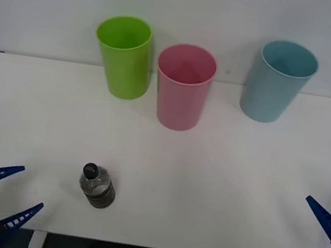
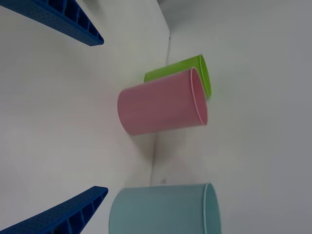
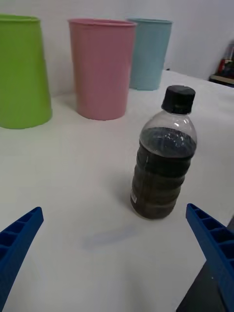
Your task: Grasp the object on the table and drop it into the matching bin: aluminum can to the light blue bin, PET bottle to the pink bin.
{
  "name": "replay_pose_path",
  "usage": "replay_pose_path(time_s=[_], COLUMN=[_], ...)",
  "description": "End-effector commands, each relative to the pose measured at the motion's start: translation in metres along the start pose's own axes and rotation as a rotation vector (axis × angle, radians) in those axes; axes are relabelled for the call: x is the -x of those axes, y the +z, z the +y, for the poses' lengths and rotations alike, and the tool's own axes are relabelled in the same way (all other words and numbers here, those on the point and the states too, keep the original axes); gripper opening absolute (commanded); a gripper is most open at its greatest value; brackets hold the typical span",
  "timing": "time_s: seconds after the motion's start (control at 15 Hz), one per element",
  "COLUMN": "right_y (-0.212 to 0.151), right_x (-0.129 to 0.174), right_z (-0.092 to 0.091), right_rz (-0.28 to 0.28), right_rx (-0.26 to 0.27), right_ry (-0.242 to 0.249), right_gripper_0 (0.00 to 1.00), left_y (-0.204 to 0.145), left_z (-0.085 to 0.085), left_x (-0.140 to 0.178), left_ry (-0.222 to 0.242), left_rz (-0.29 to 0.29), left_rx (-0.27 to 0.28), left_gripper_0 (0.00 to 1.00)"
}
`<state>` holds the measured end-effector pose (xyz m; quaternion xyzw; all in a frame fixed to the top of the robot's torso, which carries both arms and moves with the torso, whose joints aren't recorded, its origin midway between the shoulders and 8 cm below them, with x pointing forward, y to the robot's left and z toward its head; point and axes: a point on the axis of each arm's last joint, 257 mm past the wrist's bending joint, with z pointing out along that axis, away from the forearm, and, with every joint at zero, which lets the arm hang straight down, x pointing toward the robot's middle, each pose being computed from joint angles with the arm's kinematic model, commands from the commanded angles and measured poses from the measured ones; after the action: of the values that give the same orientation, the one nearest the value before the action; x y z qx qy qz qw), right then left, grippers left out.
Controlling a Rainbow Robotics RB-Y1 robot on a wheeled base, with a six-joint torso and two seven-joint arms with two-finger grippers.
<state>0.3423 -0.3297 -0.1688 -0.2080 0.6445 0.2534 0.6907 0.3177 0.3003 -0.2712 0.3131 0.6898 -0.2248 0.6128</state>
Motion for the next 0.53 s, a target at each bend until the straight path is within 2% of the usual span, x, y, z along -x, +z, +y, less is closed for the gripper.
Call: replay_pose_path(time_s=[0.07, 0.53], right_y=[0.0, 0.0], right_x=[0.0, 0.0], right_z=[0.0, 0.0], right_rz=[0.0, 0.0], right_rx=[0.0, 0.0], right_ry=[0.0, 0.0], right_gripper_0=[1.0, 1.0], left_y=[0.013, 0.047], left_z=[-0.007, -0.021], left_x=[-0.017, -0.024], left_ry=[0.014, 0.021], left_rz=[-0.009, -0.053], left_rx=[-0.025, -0.076], left_gripper_0=[1.0, 1.0])
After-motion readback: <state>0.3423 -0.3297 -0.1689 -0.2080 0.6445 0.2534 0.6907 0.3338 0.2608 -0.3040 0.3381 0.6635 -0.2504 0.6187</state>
